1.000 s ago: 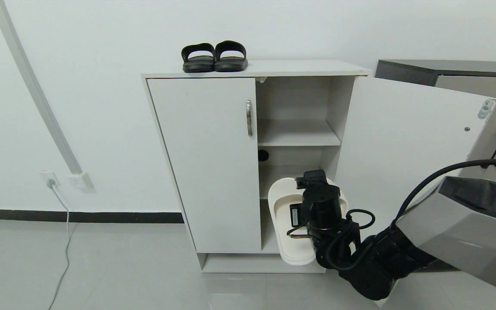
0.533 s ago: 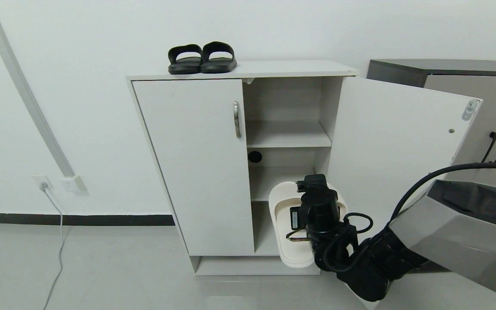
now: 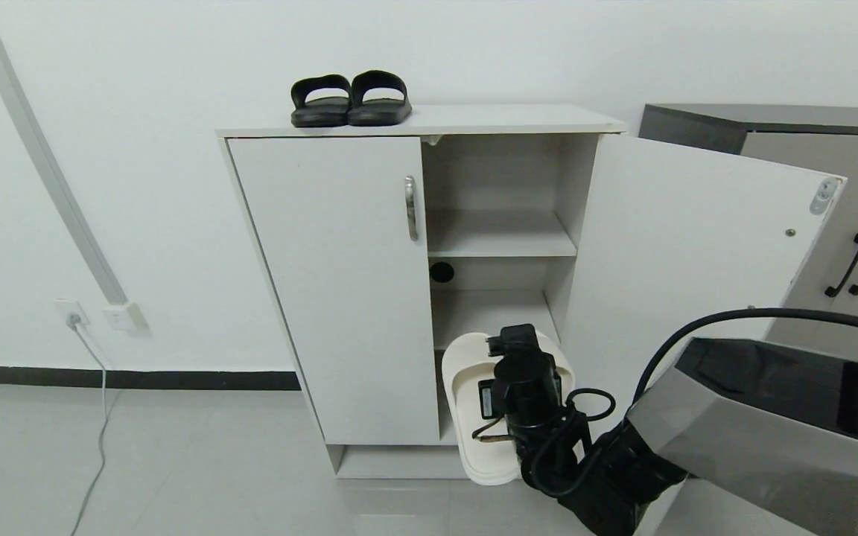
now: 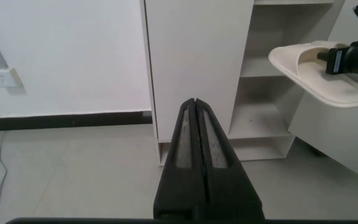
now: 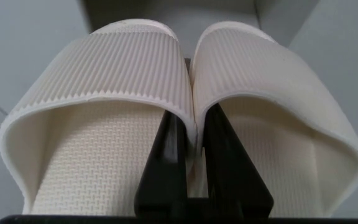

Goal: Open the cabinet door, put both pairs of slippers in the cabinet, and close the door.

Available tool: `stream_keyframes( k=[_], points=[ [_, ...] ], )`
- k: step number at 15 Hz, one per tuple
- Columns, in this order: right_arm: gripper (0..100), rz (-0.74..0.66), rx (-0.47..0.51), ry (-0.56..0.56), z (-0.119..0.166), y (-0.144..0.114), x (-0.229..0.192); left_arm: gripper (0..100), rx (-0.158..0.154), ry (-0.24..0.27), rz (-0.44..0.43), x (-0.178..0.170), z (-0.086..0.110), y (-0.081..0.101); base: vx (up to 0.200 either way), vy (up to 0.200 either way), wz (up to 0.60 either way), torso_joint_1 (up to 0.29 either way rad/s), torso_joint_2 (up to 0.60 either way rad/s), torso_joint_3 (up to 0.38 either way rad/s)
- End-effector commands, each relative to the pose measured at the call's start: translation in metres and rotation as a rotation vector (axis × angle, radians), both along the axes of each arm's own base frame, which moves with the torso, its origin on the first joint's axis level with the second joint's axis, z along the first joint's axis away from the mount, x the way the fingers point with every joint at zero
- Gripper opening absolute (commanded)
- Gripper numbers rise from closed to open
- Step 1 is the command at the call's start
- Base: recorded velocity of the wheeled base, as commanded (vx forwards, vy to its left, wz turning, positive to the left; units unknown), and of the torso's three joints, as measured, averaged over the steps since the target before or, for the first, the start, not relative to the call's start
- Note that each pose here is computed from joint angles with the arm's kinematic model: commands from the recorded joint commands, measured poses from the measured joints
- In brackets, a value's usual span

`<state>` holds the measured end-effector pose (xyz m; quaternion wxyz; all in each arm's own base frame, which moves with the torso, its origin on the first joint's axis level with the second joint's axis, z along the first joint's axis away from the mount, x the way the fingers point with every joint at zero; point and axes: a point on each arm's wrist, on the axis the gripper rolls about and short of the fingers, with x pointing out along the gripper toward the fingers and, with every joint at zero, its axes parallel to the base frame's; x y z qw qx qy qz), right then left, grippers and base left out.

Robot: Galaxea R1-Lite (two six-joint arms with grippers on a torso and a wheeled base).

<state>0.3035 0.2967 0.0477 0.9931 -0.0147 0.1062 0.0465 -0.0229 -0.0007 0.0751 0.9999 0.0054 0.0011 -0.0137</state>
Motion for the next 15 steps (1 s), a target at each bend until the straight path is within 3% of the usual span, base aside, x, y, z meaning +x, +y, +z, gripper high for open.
stream_keyframes(
  k=[1, 5, 15],
  points=[
    [0, 0.010, -0.002, 0.006, -0.007, 0.003, 0.001, 0, 0.000, 0.001, 0.000, 0.000, 0.000, 0.000, 0.000, 0.000, 0.00, 0.000, 0.00, 0.000],
    [0, 0.010, 0.015, -0.005, -0.007, 0.008, 0.005, 0, 0.000, 0.001, 0.000, 0.000, 0.000, 0.000, 0.000, 0.000, 0.00, 0.001, 0.00, -0.023],
    [0, 0.010, 0.010, 0.001, -0.017, 0.012, 0.009, 0, 0.000, 0.001, 0.000, 0.000, 0.000, 0.000, 0.000, 0.000, 0.00, 0.003, 0.00, -0.177]
  ],
)
